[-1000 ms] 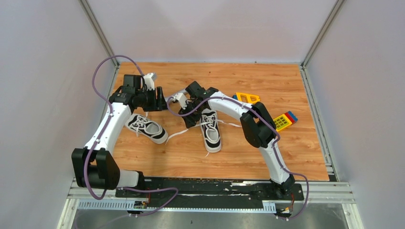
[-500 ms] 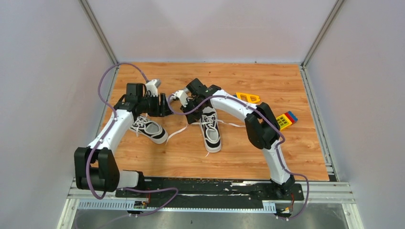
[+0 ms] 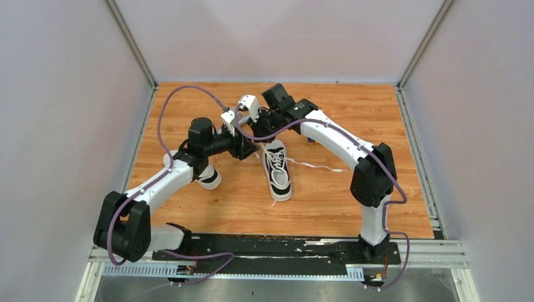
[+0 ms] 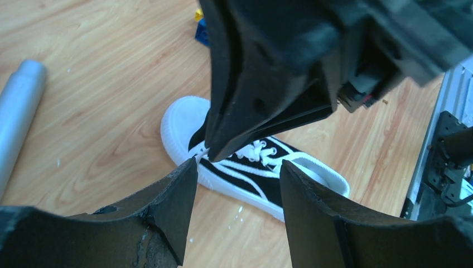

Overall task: Tie the shoes
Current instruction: Wrap the shoelace around the shoelace.

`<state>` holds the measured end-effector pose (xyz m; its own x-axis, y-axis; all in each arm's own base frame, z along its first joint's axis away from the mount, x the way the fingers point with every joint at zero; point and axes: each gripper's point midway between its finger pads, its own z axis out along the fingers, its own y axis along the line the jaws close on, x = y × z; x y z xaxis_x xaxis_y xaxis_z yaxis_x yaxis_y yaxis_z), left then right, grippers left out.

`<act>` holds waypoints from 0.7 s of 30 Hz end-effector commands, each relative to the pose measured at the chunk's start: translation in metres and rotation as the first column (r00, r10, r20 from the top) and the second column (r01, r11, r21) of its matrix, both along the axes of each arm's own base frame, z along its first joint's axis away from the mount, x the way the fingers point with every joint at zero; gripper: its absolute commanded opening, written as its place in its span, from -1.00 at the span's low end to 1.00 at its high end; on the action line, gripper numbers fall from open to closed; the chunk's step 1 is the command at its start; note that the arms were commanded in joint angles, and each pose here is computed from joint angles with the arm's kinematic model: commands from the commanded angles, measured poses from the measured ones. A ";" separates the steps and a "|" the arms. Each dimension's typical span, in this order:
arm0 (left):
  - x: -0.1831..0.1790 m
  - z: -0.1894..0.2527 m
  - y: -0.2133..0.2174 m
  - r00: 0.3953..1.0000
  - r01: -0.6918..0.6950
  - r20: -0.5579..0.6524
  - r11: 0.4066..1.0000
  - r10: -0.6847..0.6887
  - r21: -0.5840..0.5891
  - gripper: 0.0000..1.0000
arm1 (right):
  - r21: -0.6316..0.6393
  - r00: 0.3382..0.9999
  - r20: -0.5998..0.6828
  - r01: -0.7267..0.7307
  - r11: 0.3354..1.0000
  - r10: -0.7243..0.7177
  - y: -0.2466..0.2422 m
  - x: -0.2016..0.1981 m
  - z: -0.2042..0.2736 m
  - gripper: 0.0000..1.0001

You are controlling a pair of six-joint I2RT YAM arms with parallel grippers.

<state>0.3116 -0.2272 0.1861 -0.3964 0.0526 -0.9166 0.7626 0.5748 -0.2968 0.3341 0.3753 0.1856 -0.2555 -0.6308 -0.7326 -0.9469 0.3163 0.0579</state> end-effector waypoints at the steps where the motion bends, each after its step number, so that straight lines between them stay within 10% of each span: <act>1: 0.012 0.012 -0.023 0.983 0.061 0.177 0.997 -0.054 -0.037 0.28 | -0.020 0.998 0.042 0.050 0.999 -0.050 -0.014 0.010 0.005 -1.00; 21: 0.016 -0.022 -0.034 0.954 0.124 0.269 0.991 -0.130 0.039 0.23 | 0.036 0.998 -0.064 0.032 0.999 -0.030 -0.038 0.014 0.005 -1.00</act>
